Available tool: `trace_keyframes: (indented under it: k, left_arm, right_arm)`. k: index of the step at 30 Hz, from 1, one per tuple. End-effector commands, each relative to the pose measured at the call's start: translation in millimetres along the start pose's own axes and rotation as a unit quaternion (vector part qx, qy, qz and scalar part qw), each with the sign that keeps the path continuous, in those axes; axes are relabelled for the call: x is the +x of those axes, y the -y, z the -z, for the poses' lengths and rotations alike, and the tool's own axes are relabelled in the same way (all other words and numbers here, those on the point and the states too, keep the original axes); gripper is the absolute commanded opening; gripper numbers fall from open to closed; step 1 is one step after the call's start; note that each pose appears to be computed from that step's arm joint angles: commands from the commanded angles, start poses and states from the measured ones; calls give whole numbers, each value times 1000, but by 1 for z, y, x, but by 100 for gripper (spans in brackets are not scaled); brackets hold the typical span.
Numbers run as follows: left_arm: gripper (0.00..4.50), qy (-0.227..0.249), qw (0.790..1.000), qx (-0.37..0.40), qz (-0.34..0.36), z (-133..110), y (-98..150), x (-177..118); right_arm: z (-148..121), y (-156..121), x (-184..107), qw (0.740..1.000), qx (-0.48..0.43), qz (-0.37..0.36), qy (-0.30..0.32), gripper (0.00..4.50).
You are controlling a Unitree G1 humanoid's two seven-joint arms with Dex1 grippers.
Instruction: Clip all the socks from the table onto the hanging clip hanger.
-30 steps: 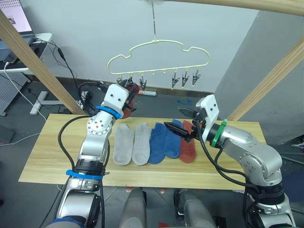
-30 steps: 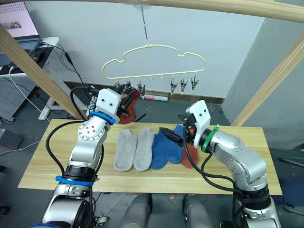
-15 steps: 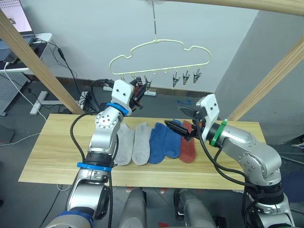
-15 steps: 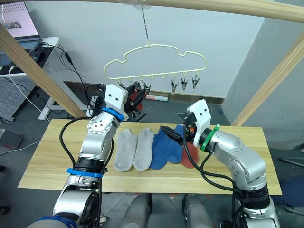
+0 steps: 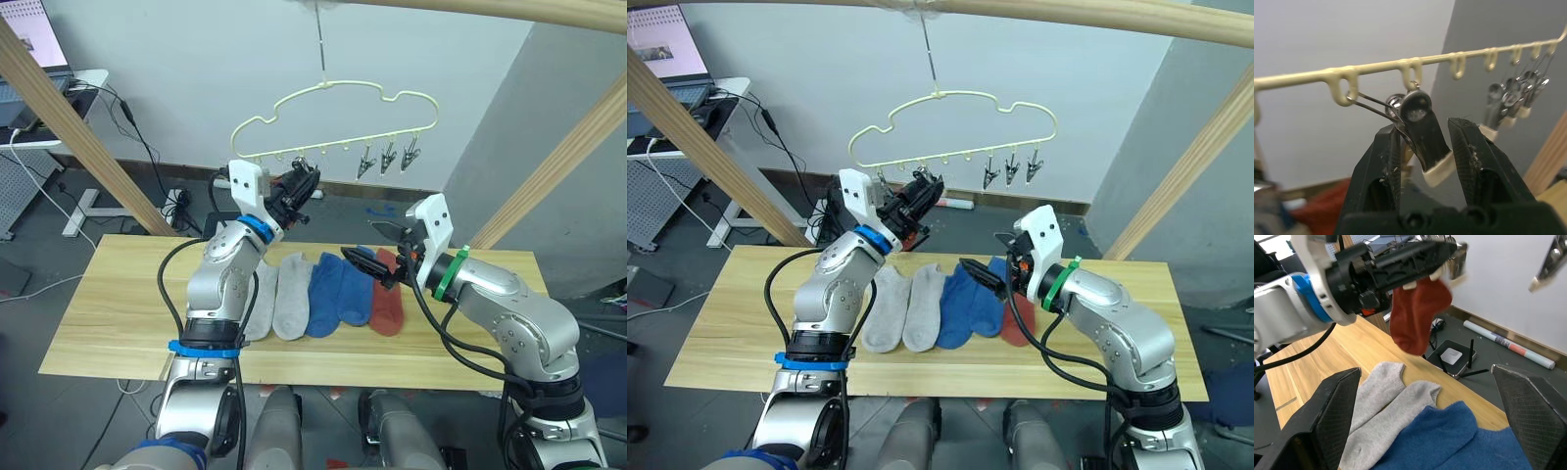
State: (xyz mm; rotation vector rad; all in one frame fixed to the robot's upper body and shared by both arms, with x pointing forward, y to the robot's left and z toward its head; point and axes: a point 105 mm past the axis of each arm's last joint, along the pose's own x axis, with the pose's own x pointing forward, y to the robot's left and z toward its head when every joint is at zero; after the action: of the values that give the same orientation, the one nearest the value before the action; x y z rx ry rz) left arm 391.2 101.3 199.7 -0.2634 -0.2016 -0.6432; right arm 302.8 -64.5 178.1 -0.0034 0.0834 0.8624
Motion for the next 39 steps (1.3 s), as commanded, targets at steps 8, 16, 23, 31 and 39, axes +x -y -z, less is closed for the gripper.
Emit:
trace_keyframes:
  k: [8, 16, 23, 31, 39]
  left_arm:
    - [167, -25, 988, 128, -81, -5, -31, -22]
    - [167, -46, 977, 186, -91, 5, -35, -47]
    - [167, -10, 973, 199, -113, -8, -34, -53]
    - [108, 9, 973, 200, -118, -14, -34, -42]
    - [82, 18, 971, 196, -133, -17, -36, -43]
  right_arm:
    - [-12, 0, -4, 1000, -10, 3, 27, 450]
    - [-13, -2, -5, 1000, -14, 0, 28, 450]
    - [-26, -10, -7, 997, -52, -28, 48, 450]
    - [-36, -13, -6, 995, -58, -40, 71, 450]
    - [-37, -13, -6, 995, -60, -34, 71, 450]
